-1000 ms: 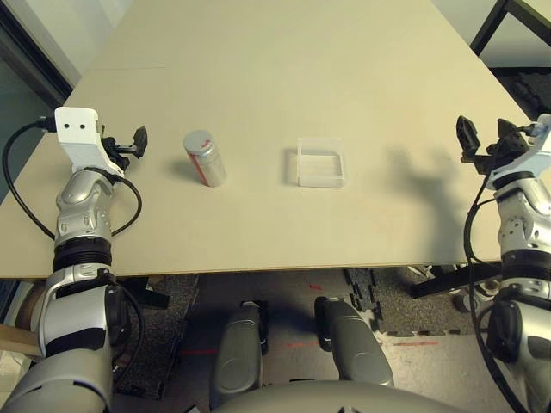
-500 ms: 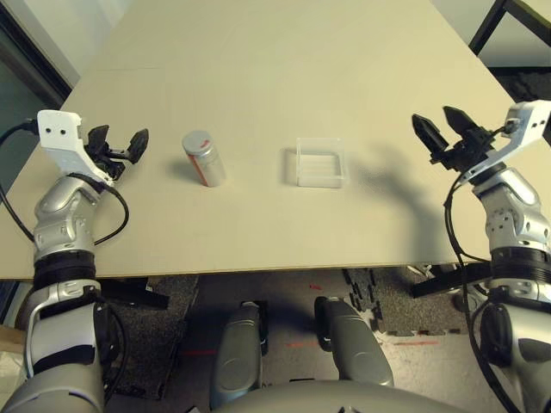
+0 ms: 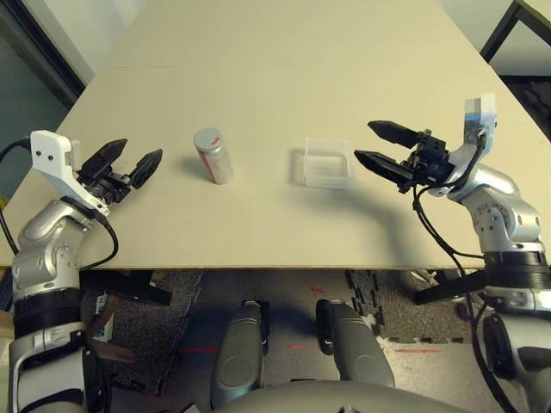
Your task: Pour the medicine from the bottle into the box.
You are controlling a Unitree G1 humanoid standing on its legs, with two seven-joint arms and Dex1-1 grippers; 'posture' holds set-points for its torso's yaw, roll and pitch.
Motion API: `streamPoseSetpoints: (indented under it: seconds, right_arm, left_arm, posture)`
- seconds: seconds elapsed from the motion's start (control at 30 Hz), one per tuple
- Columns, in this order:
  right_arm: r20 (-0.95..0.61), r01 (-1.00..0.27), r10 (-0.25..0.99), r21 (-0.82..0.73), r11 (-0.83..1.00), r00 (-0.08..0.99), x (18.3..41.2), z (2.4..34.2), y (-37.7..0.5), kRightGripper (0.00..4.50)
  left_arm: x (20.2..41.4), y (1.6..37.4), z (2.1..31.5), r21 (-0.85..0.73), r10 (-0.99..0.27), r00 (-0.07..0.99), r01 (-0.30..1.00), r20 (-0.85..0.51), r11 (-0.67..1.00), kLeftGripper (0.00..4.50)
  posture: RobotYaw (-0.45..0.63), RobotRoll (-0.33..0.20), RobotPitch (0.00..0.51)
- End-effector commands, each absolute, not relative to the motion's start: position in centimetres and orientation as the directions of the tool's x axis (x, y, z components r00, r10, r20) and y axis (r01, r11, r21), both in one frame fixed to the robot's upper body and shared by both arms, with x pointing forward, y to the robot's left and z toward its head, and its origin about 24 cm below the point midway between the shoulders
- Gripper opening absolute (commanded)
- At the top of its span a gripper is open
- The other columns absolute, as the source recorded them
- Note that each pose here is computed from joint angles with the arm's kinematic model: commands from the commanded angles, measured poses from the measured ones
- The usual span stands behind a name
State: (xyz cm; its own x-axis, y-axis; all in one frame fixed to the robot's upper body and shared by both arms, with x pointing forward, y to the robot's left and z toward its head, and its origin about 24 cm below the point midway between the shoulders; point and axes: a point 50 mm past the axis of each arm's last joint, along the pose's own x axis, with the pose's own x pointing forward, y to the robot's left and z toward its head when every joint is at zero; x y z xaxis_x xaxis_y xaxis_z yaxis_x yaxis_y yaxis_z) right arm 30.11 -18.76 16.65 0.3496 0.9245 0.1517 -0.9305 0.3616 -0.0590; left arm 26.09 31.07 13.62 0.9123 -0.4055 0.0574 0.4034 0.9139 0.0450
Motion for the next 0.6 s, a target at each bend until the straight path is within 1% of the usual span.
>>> streamPoseSetpoints:
  seconds: [0.03, 0.17, 0.27, 0.4, 0.6]
  right_arm:
    - [0.119, -0.939, 0.939, -0.077, 0.334, 0.324, 30.0, 16.3, -18.5, 4.50]
    - [0.107, -0.939, 0.941, -0.092, 0.330, 0.321, 30.3, 16.1, -18.4, 4.50]
    - [0.098, -0.942, 0.944, -0.091, 0.323, 0.315, 30.3, 15.9, -18.3, 4.50]
    - [0.087, -0.939, 0.942, -0.092, 0.332, 0.324, 30.3, 15.5, -18.3, 4.50]
    - [0.081, -0.936, 0.939, -0.094, 0.340, 0.333, 30.2, 15.5, -18.6, 4.50]
  left_arm:
    - [25.2, 29.6, 13.1, 0.017, -0.467, 0.883, 0.467, 0.057, 0.884, 4.48]
    - [24.8, 28.0, 12.2, 0.013, -0.490, 0.869, 0.490, 0.076, 0.871, 4.48]
    - [25.0, 27.4, 11.8, 0.016, -0.485, 0.870, 0.485, 0.088, 0.874, 4.48]
    - [25.9, 25.5, 10.9, 0.035, -0.488, 0.865, 0.487, 0.114, 0.873, 4.48]
    - [27.2, 23.9, 10.5, 0.047, -0.485, 0.864, 0.483, 0.133, 0.874, 4.48]
  posture:
    - [0.08, 0.000, 0.144]
    - [0.08, 0.000, 0.151]
    - [0.08, 0.000, 0.155]
    - [0.08, 0.000, 0.157]
    - [0.06, 0.000, 0.166]
